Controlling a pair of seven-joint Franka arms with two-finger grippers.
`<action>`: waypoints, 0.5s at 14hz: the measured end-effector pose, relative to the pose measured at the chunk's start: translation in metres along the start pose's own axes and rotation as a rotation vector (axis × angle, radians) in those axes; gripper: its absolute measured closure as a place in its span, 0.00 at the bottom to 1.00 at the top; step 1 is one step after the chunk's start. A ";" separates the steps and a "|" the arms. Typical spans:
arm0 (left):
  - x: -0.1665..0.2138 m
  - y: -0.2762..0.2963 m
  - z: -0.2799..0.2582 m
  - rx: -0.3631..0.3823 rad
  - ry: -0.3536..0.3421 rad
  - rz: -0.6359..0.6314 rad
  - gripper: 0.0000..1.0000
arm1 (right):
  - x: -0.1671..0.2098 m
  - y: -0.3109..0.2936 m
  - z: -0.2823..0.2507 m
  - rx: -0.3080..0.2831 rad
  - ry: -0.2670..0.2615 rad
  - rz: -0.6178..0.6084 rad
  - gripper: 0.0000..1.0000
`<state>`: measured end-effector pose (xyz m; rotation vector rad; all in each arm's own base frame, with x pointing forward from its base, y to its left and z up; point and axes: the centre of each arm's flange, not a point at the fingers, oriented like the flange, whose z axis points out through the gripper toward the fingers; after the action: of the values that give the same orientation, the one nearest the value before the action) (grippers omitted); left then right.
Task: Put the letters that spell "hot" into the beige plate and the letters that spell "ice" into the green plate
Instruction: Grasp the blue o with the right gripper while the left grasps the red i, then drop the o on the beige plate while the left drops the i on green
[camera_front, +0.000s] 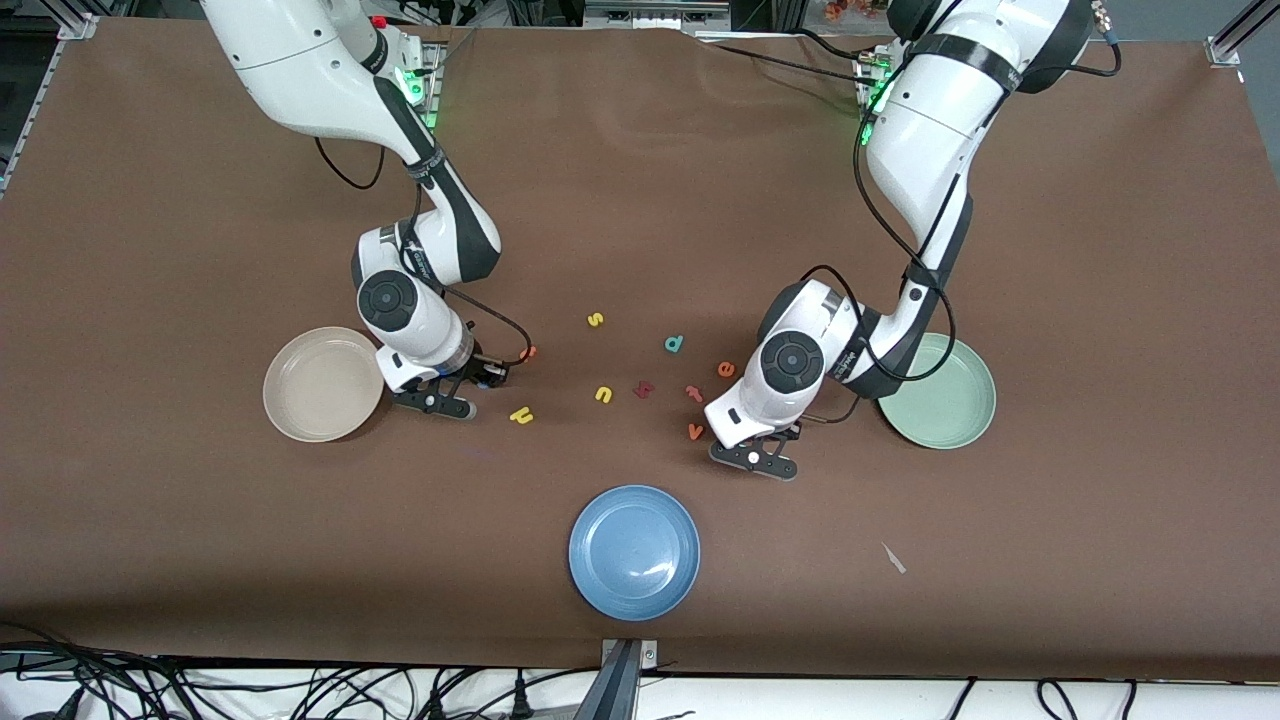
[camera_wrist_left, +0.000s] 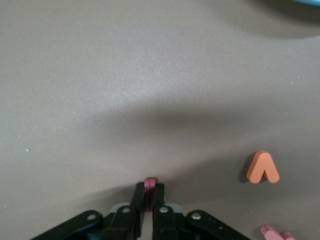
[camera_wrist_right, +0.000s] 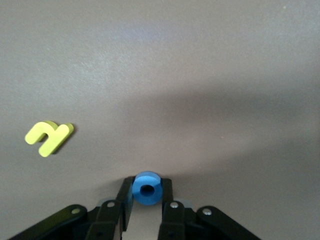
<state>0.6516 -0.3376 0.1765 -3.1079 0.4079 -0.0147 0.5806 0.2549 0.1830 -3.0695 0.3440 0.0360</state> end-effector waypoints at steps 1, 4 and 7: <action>0.003 -0.004 -0.004 0.001 0.010 -0.005 0.93 | 0.004 -0.002 -0.006 -0.012 -0.023 0.001 0.73; 0.017 -0.036 -0.032 0.009 0.018 -0.052 0.93 | 0.037 0.024 -0.042 -0.053 -0.099 -0.050 0.73; 0.017 -0.069 -0.077 0.037 -0.042 -0.093 0.93 | 0.070 0.096 -0.068 -0.085 -0.134 -0.107 0.73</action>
<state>0.6848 -0.2755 0.2539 -3.0823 0.2586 0.0422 0.6283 0.1419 0.2439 -3.1420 0.1747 0.2564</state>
